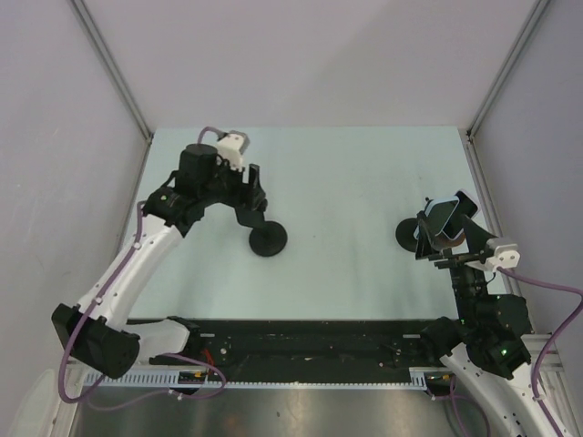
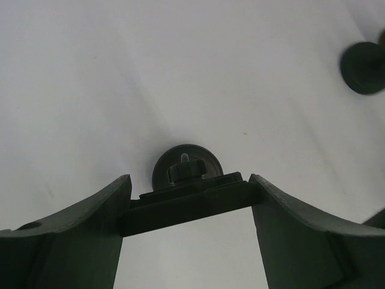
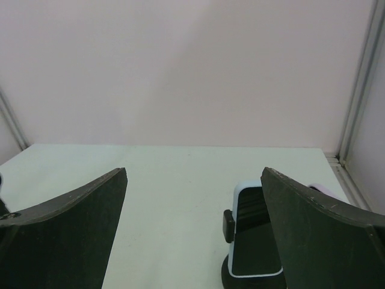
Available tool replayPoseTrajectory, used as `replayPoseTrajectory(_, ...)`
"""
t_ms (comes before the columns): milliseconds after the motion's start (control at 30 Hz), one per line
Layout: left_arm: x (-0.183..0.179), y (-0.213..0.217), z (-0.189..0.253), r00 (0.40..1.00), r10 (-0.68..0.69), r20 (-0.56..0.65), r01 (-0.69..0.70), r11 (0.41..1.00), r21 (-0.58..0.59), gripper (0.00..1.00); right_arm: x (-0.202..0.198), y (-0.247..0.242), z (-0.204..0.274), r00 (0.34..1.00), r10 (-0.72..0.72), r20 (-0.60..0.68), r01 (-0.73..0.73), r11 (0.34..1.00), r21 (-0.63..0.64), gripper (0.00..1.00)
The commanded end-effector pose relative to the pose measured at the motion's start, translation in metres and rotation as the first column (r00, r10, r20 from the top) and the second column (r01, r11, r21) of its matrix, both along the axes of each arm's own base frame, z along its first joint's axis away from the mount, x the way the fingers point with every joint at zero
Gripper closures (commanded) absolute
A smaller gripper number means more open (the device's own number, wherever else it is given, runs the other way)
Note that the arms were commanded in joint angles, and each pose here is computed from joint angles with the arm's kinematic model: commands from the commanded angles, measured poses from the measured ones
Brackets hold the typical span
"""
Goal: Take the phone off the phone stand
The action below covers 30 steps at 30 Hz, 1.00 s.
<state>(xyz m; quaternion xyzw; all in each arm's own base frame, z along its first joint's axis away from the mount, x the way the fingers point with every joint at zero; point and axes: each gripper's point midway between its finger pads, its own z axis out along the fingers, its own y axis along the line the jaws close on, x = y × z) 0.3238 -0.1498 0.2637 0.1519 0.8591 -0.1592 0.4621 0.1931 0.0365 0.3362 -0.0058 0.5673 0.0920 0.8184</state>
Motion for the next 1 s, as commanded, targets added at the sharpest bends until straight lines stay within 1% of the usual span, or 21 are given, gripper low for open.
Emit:
replayPoseTrajectory(0, -0.009, -0.067, 0.064, 0.935, -0.279, 0.218, 0.290, 0.957, -0.017, 0.87, -0.012, 0.016, 0.032, 0.990, 0.118, 0.075, -0.120, 0.993, 0.022, 0.00)
replayPoseTrajectory(67, -0.018, -0.086, 0.059, 0.916, -0.344, 0.206, 0.354, 0.935, -0.015, 0.87, -0.013, 0.031, 0.035, 0.980, 0.188, 0.057, -0.188, 0.982, -0.002, 0.00)
replayPoseTrajectory(100, -0.019, -0.093, 0.052, 0.911, -0.366, 0.193, 0.374, 0.927, -0.007, 0.87, -0.015, 0.044, 0.033, 0.966, 0.256, 0.038, -0.254, 0.966, -0.035, 0.00)
replayPoseTrajectory(167, -0.027, -0.106, 0.044, 0.898, -0.405, 0.175, 0.411, 0.912, 0.000, 0.87, -0.012, 0.065, 0.033, 0.941, 0.338, -0.021, -0.339, 0.939, -0.065, 0.00)
replayPoseTrajectory(200, -0.030, -0.111, 0.038, 0.893, -0.422, 0.160, 0.427, 0.904, 0.001, 0.87, -0.016, 0.084, 0.031, 0.903, 0.428, -0.046, -0.431, 0.897, -0.095, 0.00)
replayPoseTrajectory(300, -0.042, -0.126, 0.029, 0.873, -0.466, 0.145, 0.472, 0.882, -0.006, 0.87, -0.013, 0.116, 0.026, 0.826, 0.545, -0.142, -0.560, 0.820, -0.113, 0.00)
replayPoseTrajectory(333, -0.044, -0.129, 0.026, 0.868, -0.477, 0.139, 0.483, 0.876, -0.009, 0.87, 0.000, 0.126, 0.013, 0.812, 0.545, -0.210, -0.573, 0.812, -0.108, 0.00)
replayPoseTrajectory(367, -0.048, -0.132, 0.025, 0.861, -0.490, 0.137, 0.497, 0.868, -0.017, 0.88, 0.004, 0.130, 0.013, 0.799, 0.552, -0.239, -0.580, 0.812, -0.066, 0.00)
replayPoseTrajectory(433, -0.055, -0.136, 0.022, 0.855, -0.503, 0.127, 0.512, 0.858, -0.045, 0.89, 0.016, 0.139, 0.003, 0.781, 0.546, -0.304, -0.582, 0.812, -0.037, 0.00)
replayPoseTrajectory(467, -0.057, -0.137, 0.021, 0.854, -0.505, 0.125, 0.514, 0.856, -0.054, 0.90, 0.024, 0.146, -0.008, 0.761, 0.542, -0.357, -0.589, 0.808, -0.027, 0.00)
replayPoseTrajectory(567, -0.063, -0.139, 0.019, 0.857, -0.502, 0.121, 0.513, 0.854, -0.087, 0.91, 0.033, 0.165, -0.030, 0.690, 0.576, -0.438, -0.632, 0.774, 0.022, 0.00)
replayPoseTrajectory(600, -0.063, -0.139, 0.017, 0.863, -0.491, 0.116, 0.502, 0.859, -0.100, 0.91, 0.029, 0.174, -0.034, 0.649, 0.615, -0.448, -0.680, 0.733, 0.023, 0.00)
replayPoseTrajectory(667, -0.063, -0.138, 0.019, 0.868, -0.482, 0.121, 0.494, 0.862, -0.110, 0.91, 0.029, 0.185, -0.039, 0.608, 0.648, -0.458, -0.719, 0.694, 0.027, 0.00)
replayPoseTrajectory(700, -0.063, -0.138, 0.017, 0.871, -0.477, 0.115, 0.489, 0.864, -0.116, 0.91, 0.032, 0.192, -0.046, 0.584, 0.656, -0.477, -0.733, 0.679, 0.036, 0.00)
replayPoseTrajectory(767, -0.063, -0.138, 0.019, 0.873, -0.473, 0.120, 0.486, 0.865, -0.122, 0.90, 0.036, 0.197, -0.050, 0.570, 0.665, -0.482, -0.744, 0.667, 0.041, 0.00)
replayPoseTrajectory(800, -0.064, -0.138, 0.018, 0.874, -0.471, 0.119, 0.484, 0.866, -0.127, 0.91, 0.035, 0.205, -0.057, 0.532, 0.684, -0.498, -0.774, 0.632, 0.042, 0.00)
replayPoseTrajectory(867, -0.063, -0.138, 0.018, 0.876, -0.466, 0.123, 0.480, 0.868, -0.131, 0.90, 0.034, 0.212, -0.058, 0.505, 0.708, -0.494, -0.799, 0.600, 0.044, 0.00)
replayPoseTrajectory(900, -0.062, -0.138, 0.018, 0.878, -0.462, 0.123, 0.476, 0.869, -0.132, 0.91, 0.031, 0.217, -0.061, 0.472, 0.728, -0.497, -0.822, 0.567, 0.048, 0.00)
replayPoseTrajectory(967, -0.061, -0.138, 0.014, 0.882, -0.456, 0.116, 0.468, 0.874, -0.131, 0.90, 0.036, 0.224, -0.071, 0.443, 0.733, -0.517, -0.828, 0.555, 0.078, 0.00)
